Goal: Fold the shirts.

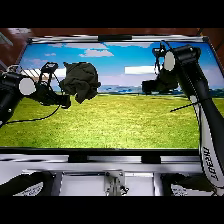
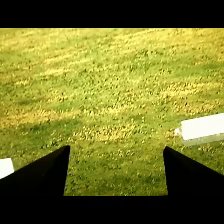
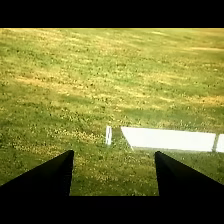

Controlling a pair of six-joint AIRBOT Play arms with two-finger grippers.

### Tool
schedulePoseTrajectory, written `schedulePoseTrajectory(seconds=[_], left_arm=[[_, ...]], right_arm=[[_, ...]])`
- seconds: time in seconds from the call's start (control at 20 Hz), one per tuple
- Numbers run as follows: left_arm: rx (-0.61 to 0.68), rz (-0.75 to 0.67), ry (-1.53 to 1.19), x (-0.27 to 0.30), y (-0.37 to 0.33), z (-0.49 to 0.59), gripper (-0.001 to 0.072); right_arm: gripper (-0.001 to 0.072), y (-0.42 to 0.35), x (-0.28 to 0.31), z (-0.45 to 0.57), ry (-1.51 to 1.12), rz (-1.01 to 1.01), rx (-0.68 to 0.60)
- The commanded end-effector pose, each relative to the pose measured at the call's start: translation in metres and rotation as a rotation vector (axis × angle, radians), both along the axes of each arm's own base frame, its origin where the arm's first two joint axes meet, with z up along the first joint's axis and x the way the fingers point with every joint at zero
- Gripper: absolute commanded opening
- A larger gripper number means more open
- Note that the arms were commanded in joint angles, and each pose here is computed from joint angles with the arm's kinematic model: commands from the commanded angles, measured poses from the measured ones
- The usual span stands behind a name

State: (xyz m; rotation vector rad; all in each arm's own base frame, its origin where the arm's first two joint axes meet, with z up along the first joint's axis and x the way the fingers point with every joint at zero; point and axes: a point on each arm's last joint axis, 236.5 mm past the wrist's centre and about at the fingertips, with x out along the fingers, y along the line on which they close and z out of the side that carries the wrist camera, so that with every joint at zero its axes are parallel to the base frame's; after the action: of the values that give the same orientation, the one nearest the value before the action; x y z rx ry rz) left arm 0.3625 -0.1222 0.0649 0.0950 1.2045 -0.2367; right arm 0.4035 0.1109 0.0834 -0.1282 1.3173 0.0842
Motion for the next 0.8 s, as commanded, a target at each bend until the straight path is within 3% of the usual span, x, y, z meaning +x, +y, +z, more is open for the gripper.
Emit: schedulePoseTrajectory(seconds=[0.0, 0.15, 0.35, 0.6, 0.75], left_arm=[[-0.071, 0.004, -0.088, 0.026, -0.017, 0.003, 0.0708], [-0.107, 0.067, -0.103, 0.044, -0.023, -0.009, 0.0707], [-0.138, 0.130, -0.230, 0.130, -0.015, -0.019, 0.0701], [-0.083, 0.114, -0.258, 0.233, 0.006, -0.068, 0.0711], [-0.071, 0.090, -0.242, 0.255, -0.002, -0.104, 0.0710]], right_arm=[[0.0610, -0.003, 0.009, 0.003, -0.040, 0.012, -0.018], [0.0610, -0.012, 0.019, 0.006, -0.083, 0.006, -0.058], [0.0610, -0.025, 0.037, 0.015, -0.167, 0.004, -0.116], [0.0610, -0.017, 0.047, 0.018, -0.211, 0.014, -0.085], [0.0611, -0.003, 0.042, 0.015, -0.189, 0.021, -0.021]])
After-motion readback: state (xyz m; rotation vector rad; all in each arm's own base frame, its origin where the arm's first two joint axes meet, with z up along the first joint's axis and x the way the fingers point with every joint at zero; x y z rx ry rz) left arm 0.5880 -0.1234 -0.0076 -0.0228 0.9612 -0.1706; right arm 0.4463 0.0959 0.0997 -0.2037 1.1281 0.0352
